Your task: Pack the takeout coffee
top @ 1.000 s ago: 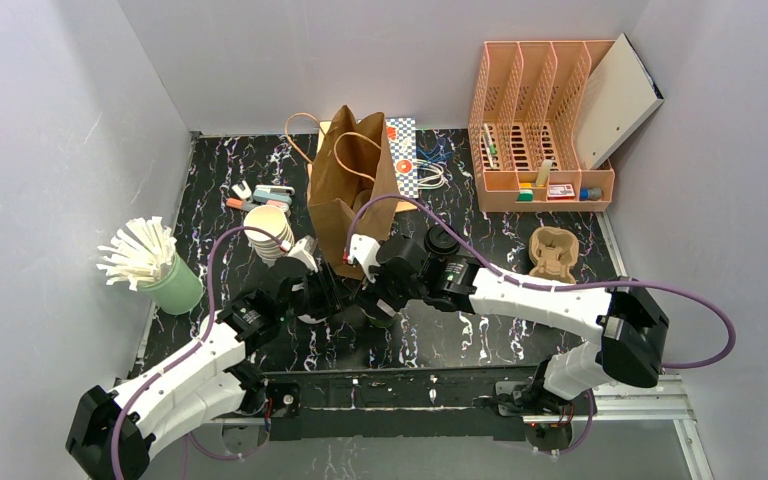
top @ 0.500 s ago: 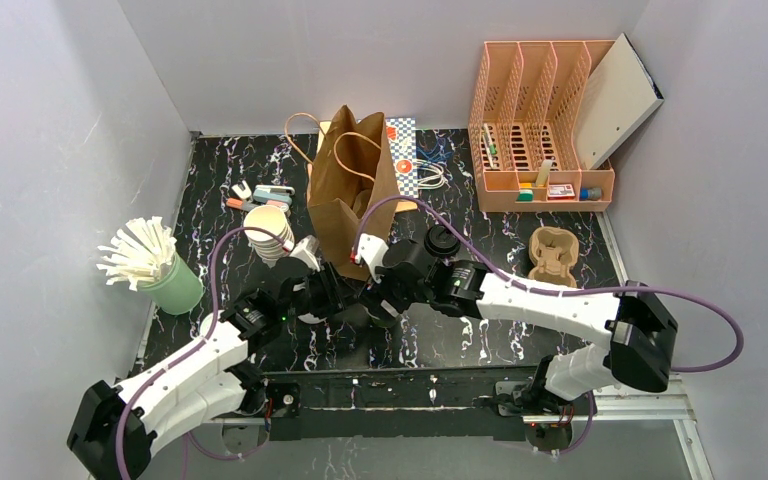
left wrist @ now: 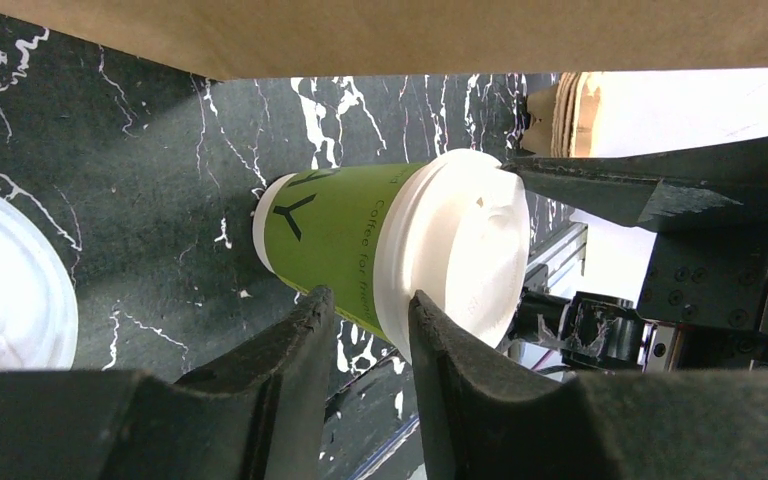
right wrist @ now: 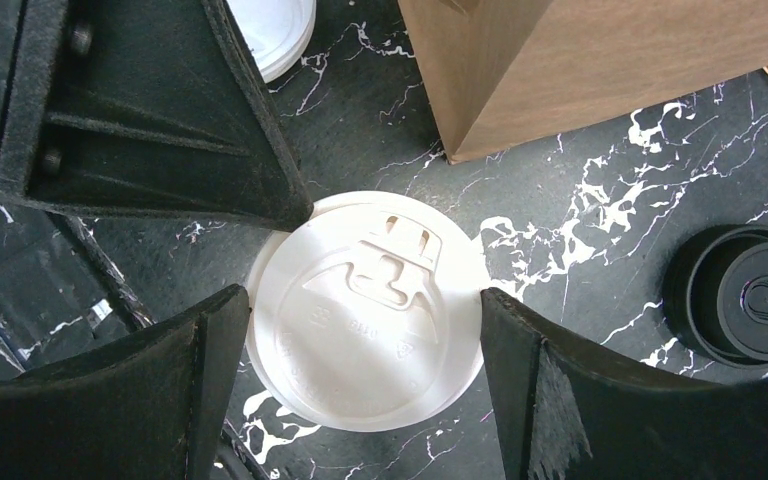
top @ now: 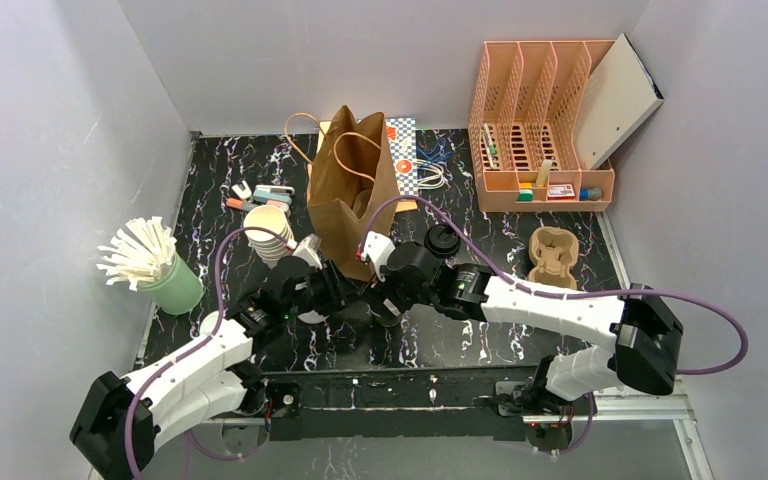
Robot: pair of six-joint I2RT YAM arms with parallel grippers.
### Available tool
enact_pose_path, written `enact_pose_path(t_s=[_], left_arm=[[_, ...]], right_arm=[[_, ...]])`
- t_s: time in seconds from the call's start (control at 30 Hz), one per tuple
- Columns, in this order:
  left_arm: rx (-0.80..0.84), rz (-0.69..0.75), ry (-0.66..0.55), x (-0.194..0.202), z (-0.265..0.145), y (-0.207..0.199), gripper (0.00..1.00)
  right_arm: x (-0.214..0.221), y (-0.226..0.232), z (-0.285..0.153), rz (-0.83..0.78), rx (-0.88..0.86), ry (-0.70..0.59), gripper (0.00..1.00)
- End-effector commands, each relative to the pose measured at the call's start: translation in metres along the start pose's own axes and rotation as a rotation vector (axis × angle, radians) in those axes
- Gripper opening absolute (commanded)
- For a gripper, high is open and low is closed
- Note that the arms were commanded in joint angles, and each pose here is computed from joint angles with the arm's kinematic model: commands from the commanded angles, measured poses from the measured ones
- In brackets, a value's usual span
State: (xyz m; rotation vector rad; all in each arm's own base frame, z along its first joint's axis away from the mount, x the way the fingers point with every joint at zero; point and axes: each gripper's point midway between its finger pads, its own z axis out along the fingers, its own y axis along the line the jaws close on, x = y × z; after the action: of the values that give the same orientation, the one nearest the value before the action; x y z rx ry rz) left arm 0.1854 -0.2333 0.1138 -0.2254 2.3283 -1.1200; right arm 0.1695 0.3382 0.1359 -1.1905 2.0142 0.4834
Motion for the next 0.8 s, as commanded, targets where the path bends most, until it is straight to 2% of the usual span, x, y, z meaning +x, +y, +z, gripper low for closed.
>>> enact_pose_path(t_s=[0.0,0.77], left_arm=[[0.017,-0.011,0.036,0.009,0.004,0.001,0.31],[0.033,-0.019,0.046,0.015,0.008,0.003,0.29]], right_arm=[[0.078,0.002,0.004,-0.039,-0.007,0.239,0.84],[0.099,0.006,0.006,-0.021,0.03,0.299,0.8]])
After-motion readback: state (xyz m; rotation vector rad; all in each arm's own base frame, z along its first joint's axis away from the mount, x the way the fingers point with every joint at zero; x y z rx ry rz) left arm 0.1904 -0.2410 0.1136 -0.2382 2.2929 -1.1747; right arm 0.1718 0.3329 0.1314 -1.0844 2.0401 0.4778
